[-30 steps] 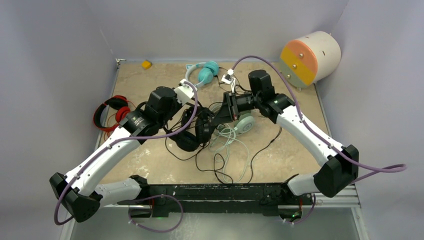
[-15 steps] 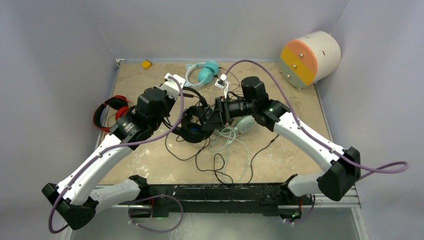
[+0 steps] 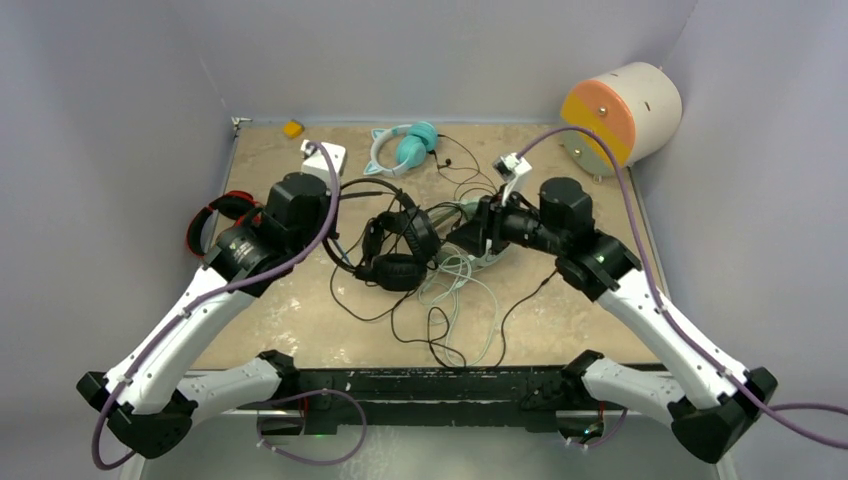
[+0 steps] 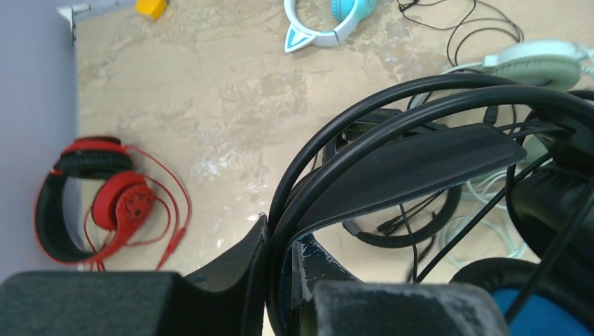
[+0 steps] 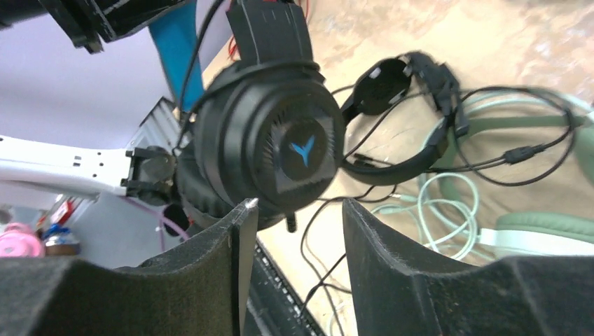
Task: Wrap the headphones
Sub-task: Wrap the headphones cable around the headphones.
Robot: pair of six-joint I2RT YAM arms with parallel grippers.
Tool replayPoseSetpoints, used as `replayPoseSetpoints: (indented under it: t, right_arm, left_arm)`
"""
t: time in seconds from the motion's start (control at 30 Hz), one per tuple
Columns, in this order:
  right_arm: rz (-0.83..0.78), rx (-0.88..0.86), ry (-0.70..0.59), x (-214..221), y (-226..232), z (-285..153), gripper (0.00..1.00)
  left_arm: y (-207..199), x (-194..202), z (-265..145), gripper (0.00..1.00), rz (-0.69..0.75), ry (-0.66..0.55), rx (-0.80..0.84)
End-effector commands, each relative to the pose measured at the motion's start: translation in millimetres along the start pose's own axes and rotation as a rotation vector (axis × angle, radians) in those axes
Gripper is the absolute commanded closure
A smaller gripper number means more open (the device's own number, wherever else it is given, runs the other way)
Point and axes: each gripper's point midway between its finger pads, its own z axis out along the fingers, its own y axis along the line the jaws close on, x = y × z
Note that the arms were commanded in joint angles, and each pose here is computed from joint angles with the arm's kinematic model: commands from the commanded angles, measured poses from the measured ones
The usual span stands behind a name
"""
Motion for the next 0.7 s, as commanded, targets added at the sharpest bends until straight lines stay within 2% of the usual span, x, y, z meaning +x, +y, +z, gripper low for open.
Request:
replayPoseSetpoints:
  t: [0.0, 0.07, 0.13, 0.4, 0.57, 0.67]
  right_arm:
    - [-0.107, 0.069, -0.204, -30.9, -4.5, -21.7, 0.48]
    - [-0.117, 0.076, -0.238, -28.3, -8.5, -23.7, 0.44]
    - [-0.104, 0.077, -0.260, -22.8, -13.5, -20.6, 0.39]
    - [0.055, 0.147, -0.207, 17.5, -50.9, 11.3, 0.39]
    - [0.189, 0.237, -0.158, 66.4, -84.3, 40.9, 0.38]
    - [0.256, 0.273, -0.137, 81.7, -95.8, 61.1, 0.36]
  left_arm:
    - [7.2, -39.7, -17.0, 1.00, -0.310, 0.008, -0.064]
    - [10.4, -50.3, -20.5, 1.00, -0.371, 0.048, -0.068]
    - [8.4, -59.4, -18.9, 1.00, -0.427, 0.069, 0.004]
    - [22.5, -101.3, -11.7, 1.00, -0.653, 0.061, 0.147]
    - [20.4, -123.3, -12.6, 1.00, -0.799, 0.068, 0.156]
    - [24.3, -131.9, -12.1, 1.00, -0.897, 0.079, 0.122]
